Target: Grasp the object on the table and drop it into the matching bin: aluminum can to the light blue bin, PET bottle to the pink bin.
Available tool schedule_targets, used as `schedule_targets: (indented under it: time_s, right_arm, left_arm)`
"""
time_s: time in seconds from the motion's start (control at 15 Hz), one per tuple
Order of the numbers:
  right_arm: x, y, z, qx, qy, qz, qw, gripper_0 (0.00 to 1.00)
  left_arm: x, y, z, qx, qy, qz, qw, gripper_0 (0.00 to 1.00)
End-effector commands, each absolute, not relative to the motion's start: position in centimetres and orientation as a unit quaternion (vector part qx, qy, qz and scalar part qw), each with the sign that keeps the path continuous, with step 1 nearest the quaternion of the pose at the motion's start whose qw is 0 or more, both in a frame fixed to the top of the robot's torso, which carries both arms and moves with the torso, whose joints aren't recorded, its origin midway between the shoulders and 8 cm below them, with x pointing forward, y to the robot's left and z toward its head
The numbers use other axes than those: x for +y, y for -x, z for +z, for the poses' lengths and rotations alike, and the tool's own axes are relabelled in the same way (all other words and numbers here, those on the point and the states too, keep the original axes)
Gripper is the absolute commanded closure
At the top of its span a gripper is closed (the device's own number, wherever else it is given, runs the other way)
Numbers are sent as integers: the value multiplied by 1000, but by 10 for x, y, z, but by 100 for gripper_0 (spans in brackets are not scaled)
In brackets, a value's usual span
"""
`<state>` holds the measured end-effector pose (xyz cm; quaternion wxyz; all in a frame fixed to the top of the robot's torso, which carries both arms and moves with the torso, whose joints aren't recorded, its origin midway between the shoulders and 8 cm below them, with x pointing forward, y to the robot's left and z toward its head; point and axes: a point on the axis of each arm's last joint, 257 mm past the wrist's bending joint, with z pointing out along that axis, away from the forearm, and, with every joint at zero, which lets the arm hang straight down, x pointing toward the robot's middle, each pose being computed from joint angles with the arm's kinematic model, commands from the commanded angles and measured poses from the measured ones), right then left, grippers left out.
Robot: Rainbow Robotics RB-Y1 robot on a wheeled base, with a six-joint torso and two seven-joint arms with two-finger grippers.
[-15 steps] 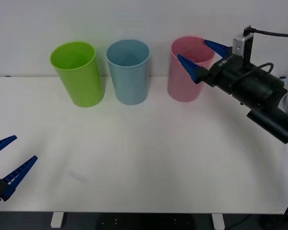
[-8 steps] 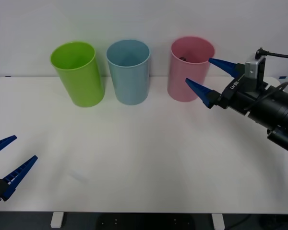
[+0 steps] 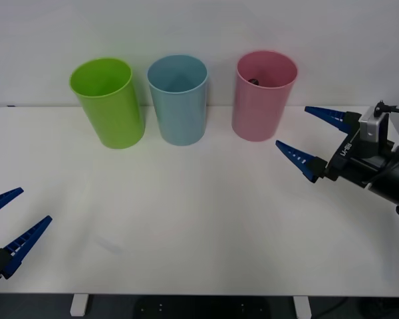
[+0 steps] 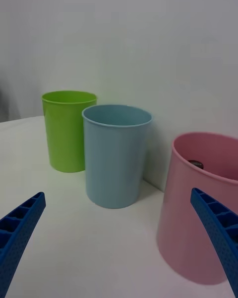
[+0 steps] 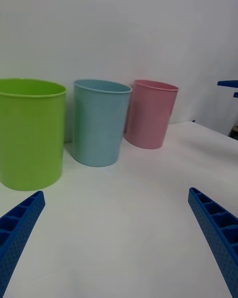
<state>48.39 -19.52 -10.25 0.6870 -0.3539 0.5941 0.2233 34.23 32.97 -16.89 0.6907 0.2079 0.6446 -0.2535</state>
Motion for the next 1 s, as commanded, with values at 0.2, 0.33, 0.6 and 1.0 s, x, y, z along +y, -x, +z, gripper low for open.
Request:
schedule_targets:
  time_s: [0.2,0.33,0.6,1.0]
  right_arm:
    - [-213,-453,-126,610,354,240,667,0]
    - [-217,-441,-135,619,350,239,662,0]
    - [-228,-416,-155,639,334,243,649,0]
    - [-245,-391,-175,663,318,237,635,0]
  left_arm:
    - [330,-342,-169,645,-208,-253,691,0]
    - [330,-342,-169,645,-208,-253,691,0]
    - [330,-342,-169,645,-208,-253,691,0]
    - [330,-342,-169,645,-208,-253,691,0]
